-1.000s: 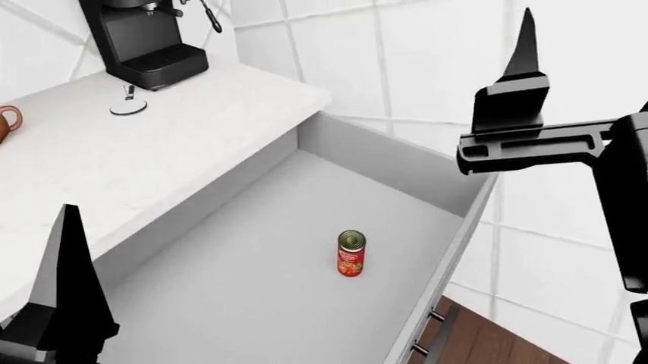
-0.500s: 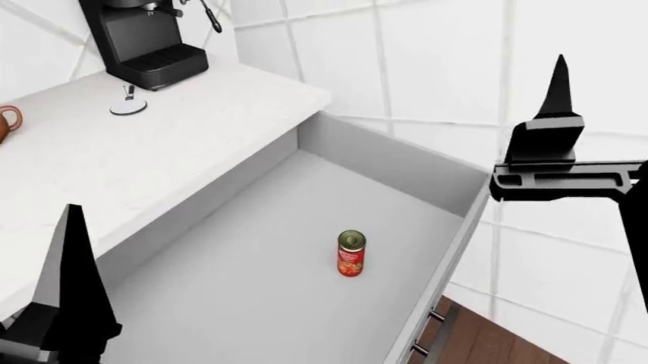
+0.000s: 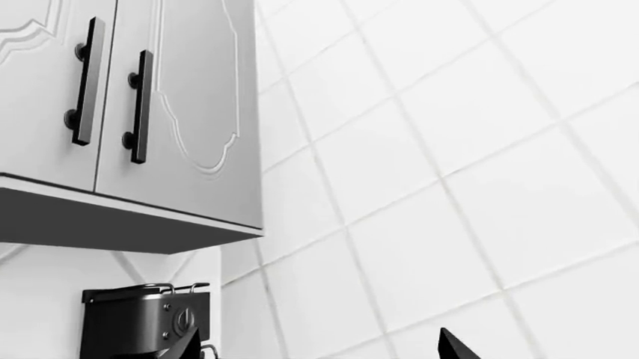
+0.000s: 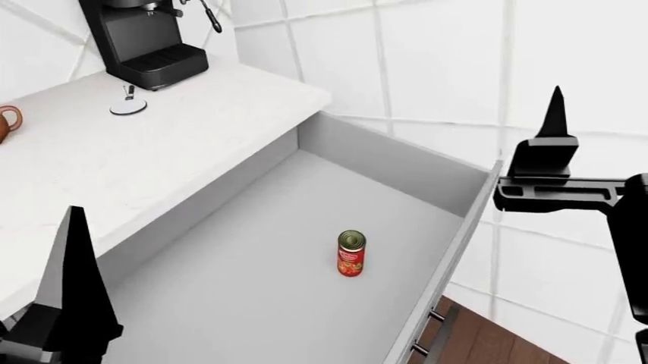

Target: Close the right drawer.

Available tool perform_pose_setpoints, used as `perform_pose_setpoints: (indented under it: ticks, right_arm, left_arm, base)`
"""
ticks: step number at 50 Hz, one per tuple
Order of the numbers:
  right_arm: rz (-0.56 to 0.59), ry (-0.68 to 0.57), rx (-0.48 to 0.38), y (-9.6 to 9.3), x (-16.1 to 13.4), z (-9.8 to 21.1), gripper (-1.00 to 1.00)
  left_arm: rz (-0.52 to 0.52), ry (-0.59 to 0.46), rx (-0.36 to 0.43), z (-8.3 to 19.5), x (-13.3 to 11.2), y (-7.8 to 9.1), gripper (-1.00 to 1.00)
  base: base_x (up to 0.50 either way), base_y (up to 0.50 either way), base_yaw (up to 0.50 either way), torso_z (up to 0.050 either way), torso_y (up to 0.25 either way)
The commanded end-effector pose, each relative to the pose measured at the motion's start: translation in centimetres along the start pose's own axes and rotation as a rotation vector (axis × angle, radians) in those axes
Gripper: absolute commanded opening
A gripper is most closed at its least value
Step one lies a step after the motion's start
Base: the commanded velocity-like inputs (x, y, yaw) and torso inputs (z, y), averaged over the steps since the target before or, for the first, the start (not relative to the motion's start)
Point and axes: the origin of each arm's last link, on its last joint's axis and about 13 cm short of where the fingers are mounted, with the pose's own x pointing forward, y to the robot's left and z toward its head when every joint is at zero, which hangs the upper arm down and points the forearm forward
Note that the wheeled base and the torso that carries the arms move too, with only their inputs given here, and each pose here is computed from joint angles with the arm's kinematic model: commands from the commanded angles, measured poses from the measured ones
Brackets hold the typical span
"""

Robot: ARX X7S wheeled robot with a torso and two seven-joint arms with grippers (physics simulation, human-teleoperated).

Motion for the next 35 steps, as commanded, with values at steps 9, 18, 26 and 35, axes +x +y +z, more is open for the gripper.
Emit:
perform_pose_setpoints:
  ticks: [9, 18, 26, 35]
  right_arm:
    - [-0.019, 0.053, 0.032, -0.3, 0.4, -1.5, 1.00]
    - [-0.020, 0.094, 0.047, -0.2, 0.2, -3.0, 1.00]
    - [-0.024, 0.127, 0.054, -0.1, 0.2, -3.9, 1.00]
    - [-0.025, 0.141, 0.063, -0.1, 0.2, -4.3, 1.00]
  left_arm:
    - [0.000, 0.004, 0.000, -0.1, 0.0, 0.0, 1.00]
    - [0.001, 0.008, 0.000, -0.2, 0.0, 0.0, 1.00]
    - [-0.002, 0.006, -0.002, -0.2, 0.1, -0.1, 1.00]
    - [-0.005, 0.006, -0.001, -0.1, 0.2, -0.1, 1.00]
  base:
    - [0.00, 0.00, 0.00, 0.000, 0.000]
    - [0.00, 0.00, 0.00, 0.000, 0.000]
    - [0.00, 0.00, 0.00, 0.000, 0.000]
    - [0.00, 0.00, 0.00, 0.000, 0.000]
